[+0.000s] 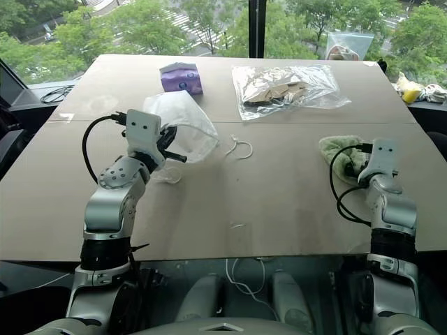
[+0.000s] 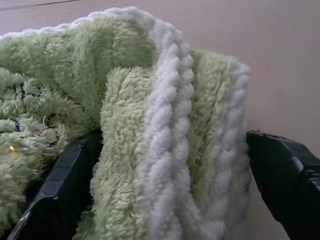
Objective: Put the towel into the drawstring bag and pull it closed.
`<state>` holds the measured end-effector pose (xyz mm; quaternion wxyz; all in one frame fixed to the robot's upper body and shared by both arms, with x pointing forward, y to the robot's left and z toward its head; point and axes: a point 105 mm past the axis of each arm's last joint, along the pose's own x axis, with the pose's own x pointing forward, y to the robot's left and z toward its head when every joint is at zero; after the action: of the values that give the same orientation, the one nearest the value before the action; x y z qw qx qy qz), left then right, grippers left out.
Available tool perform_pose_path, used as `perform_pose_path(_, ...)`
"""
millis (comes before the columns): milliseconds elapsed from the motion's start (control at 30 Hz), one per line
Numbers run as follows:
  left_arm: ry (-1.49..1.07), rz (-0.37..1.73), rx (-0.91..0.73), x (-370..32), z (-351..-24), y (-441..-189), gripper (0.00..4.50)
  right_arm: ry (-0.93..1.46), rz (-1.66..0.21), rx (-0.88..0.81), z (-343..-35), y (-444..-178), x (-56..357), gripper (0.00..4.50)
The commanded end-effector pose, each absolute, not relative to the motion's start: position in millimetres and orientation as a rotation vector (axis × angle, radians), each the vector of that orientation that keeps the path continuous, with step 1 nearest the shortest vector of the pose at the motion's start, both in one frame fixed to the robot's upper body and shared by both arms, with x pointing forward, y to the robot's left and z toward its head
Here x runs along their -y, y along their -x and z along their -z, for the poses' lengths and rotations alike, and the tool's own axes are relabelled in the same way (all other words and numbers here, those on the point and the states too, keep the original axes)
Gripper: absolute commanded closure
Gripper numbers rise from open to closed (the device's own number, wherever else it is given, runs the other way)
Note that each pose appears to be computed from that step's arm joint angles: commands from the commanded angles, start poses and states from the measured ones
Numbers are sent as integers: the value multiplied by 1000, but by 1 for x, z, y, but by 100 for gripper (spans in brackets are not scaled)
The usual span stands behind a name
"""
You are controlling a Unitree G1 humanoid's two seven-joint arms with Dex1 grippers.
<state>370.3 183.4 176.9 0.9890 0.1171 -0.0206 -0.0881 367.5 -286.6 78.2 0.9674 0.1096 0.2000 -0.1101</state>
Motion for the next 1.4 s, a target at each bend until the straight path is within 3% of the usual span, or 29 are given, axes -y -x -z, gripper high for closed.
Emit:
perform_pose_path(33,-208,196,99,-176,-195,-365,441,-380,81,-523,-48,-358,254,0)
perform_pose_path(233,-33,256,53,-159,-192,-363,441,-477,-168,-460,-69,-357,205,0)
perform_pose_path(500,76,262,11,-161,-196,-369,441,-495,-247,-466,-71,-352,192,0)
perform_pose_path(600,91,263,4,-163,-197,-372,450,-502,-241,-450,-72,-355,193,76)
perform_pose_path(800,105,281,-2,-160,-197,-374,450,-518,-254,-405,-80,-359,191,371)
perform_pose_path(867,119,289,-8,-159,-196,-374,450,-532,-265,-394,-82,-359,189,428)
perform_pose_path(1033,221,301,-35,-153,-195,-377,450,-600,-368,-315,-104,-358,176,439)
perform_pose_path(1167,323,330,-71,-146,-190,-375,450,-757,-631,-139,-161,-344,144,439)
perform_pose_path(1267,321,403,-64,-137,-194,-373,450,-770,-861,-124,-183,-317,114,440)
perform_pose_path(1400,346,477,-57,-126,-203,-372,450,-701,-1041,-206,-180,-288,85,440)
